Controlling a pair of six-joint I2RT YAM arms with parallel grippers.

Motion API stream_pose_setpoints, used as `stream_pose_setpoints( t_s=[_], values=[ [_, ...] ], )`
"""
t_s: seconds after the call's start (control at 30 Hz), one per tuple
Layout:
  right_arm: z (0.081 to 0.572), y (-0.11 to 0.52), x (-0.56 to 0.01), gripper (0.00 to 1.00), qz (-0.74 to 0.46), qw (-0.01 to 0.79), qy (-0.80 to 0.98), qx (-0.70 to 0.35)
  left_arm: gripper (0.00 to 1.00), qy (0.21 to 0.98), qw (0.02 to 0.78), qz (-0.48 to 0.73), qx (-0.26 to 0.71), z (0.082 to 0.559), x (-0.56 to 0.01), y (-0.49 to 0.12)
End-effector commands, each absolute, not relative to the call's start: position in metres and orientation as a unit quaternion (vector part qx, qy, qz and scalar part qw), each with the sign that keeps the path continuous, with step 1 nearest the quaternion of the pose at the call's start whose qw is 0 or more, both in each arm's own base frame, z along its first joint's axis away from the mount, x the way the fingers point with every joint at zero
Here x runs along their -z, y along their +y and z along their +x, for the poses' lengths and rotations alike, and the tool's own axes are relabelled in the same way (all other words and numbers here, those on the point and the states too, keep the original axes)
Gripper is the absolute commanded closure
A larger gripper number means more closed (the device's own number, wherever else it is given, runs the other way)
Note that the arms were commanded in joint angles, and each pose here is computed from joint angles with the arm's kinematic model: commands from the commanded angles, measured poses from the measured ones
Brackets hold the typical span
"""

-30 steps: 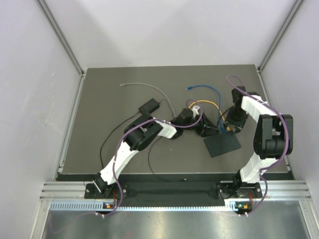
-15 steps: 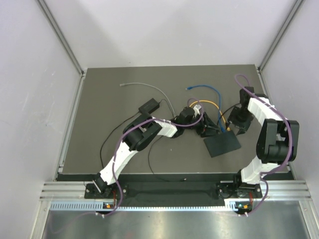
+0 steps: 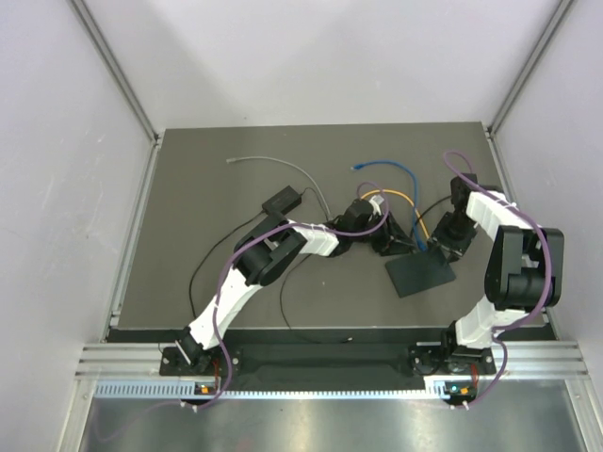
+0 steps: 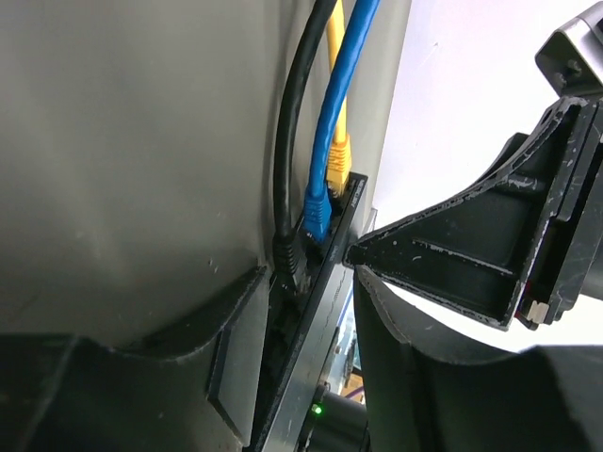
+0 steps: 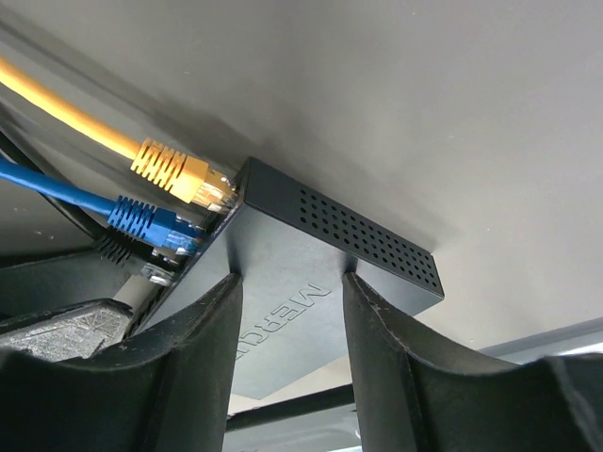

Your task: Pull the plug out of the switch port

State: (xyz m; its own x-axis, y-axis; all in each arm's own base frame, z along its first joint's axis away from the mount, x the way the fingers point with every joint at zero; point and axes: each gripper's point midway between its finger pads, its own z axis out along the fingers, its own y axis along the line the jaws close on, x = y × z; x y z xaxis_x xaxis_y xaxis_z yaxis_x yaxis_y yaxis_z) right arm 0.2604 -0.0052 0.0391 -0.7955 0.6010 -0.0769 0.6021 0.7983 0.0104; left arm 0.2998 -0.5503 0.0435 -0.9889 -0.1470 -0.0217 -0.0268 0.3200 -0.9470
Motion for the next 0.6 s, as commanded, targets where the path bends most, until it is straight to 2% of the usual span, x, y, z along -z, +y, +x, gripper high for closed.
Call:
stream_pose_setpoints(
  t_s=[0.0,0.47,0.53,0.57],
  values=[
    [0.26,-0.011,-0.02,0.53,0.322,0.034,0.946,0.024,0.53,0.825,0.065,-0.055,0.559,0.302,-0.021,-0.554],
    [0.267,-0.007,-0.02,0.54,0.303,0.034,0.952,0.029,0.51,0.829,0.006,-0.078,0.554,0.279,0.008,-0.564],
    [0.266,-0.006,-0.019,0.54,0.303,0.032,0.952,0.028,0.59,0.833,0.001,-0.075,0.548,0.276,0.016,-0.568],
    [0.266,-0.006,-0.02,0.54,0.303,0.032,0.952,0.028,0.66,0.839,-0.008,-0.077,0.539,0.273,0.021,-0.567]
  ],
)
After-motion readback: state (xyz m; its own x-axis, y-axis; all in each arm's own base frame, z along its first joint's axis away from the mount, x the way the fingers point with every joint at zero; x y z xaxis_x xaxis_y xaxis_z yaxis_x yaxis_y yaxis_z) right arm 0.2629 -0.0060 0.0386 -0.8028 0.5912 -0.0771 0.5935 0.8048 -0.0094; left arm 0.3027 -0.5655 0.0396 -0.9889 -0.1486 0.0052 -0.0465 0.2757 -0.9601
